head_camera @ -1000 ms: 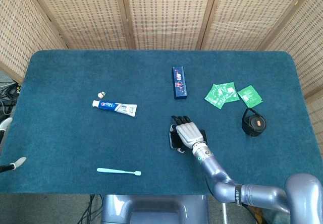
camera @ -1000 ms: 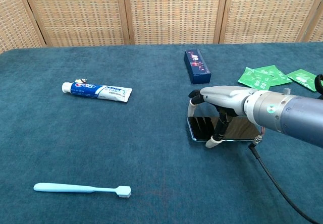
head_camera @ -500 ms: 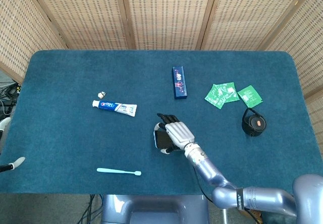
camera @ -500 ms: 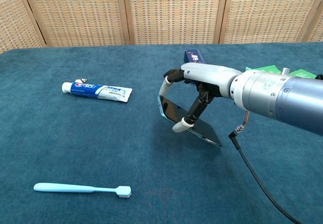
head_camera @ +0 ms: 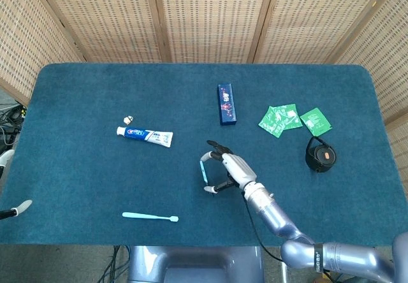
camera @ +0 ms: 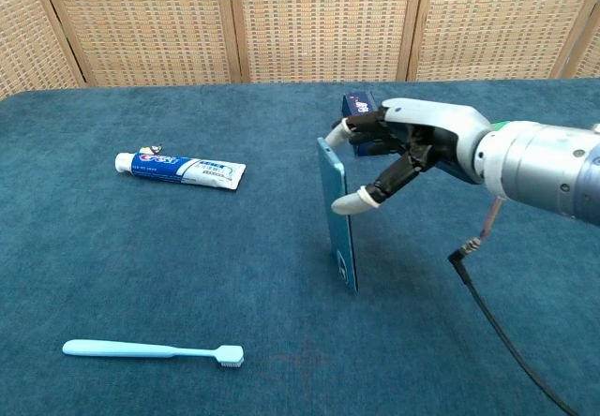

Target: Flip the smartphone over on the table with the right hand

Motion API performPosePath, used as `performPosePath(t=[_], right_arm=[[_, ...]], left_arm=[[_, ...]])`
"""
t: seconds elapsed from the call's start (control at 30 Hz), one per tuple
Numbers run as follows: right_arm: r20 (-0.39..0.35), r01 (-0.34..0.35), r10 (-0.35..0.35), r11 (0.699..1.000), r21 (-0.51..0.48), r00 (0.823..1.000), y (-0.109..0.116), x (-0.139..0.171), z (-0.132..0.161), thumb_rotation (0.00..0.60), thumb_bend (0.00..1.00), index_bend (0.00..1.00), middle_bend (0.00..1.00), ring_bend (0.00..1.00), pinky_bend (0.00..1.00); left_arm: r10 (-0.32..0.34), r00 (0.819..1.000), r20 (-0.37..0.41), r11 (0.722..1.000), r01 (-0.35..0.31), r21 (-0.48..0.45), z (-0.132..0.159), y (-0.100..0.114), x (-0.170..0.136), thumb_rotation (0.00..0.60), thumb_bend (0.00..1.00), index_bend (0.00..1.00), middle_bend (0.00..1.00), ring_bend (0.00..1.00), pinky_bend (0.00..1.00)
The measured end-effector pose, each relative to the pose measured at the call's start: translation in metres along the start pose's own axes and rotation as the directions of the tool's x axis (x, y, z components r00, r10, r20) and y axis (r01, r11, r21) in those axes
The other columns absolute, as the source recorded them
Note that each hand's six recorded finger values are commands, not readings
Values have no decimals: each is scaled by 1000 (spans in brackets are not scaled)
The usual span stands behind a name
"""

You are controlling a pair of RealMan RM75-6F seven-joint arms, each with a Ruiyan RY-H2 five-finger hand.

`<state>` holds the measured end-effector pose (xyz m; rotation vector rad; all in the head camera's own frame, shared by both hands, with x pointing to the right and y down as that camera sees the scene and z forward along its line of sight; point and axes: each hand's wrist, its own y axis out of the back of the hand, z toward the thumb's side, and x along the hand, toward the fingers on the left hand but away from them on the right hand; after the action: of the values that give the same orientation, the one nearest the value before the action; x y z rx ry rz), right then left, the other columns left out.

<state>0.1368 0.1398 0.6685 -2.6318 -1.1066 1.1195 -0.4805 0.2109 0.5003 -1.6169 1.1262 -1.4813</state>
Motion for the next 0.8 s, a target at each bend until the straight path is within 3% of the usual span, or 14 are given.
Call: performPosePath(t=[0.13, 0.2, 0.3, 0.37, 0.5, 0.63, 0.8], right_arm=[[74, 4, 0, 999, -53, 997, 10, 8, -36, 600, 560, 495, 0, 0, 0], [110, 9, -1, 998, -70, 994, 16, 11, -52, 600, 558, 381, 0, 0, 0], [161, 28, -10, 994, -107, 987, 29, 17, -77, 600, 538, 97, 0, 0, 0], [191, 48, -21, 989, -137, 981, 40, 22, -93, 600, 525, 11, 0, 0, 0], [221, 85, -51, 985, -149, 974, 64, 34, -117, 600, 518, 0, 0, 0, 0], [226, 127, -102, 987, -98, 969, 96, 52, -134, 600, 518, 0, 0, 0, 0], [195, 171, -160, 984, -40, 968, 125, 74, -133, 600, 479, 0, 0, 0, 0]], left_arm=[[0, 1000, 4, 1000, 0, 1, 1, 0, -1, 600, 0, 0, 0, 0, 0], [0, 1000, 8, 1000, 0, 2, 2, 0, -2, 600, 0, 0, 0, 0, 0], [3, 1000, 12, 1000, -3, 3, 3, 0, -3, 600, 0, 0, 0, 0, 0], [4, 1000, 12, 1000, -4, 4, 4, 0, -4, 600, 0, 0, 0, 0, 0], [4, 1000, 14, 1000, -4, 8, 5, -1, -5, 600, 0, 0, 0, 0, 0], [2, 1000, 26, 1000, -2, 13, 9, -2, -6, 600, 0, 0, 0, 0, 0], [6, 999, 39, 1000, -6, 13, 12, -2, -9, 600, 0, 0, 0, 0, 0]])
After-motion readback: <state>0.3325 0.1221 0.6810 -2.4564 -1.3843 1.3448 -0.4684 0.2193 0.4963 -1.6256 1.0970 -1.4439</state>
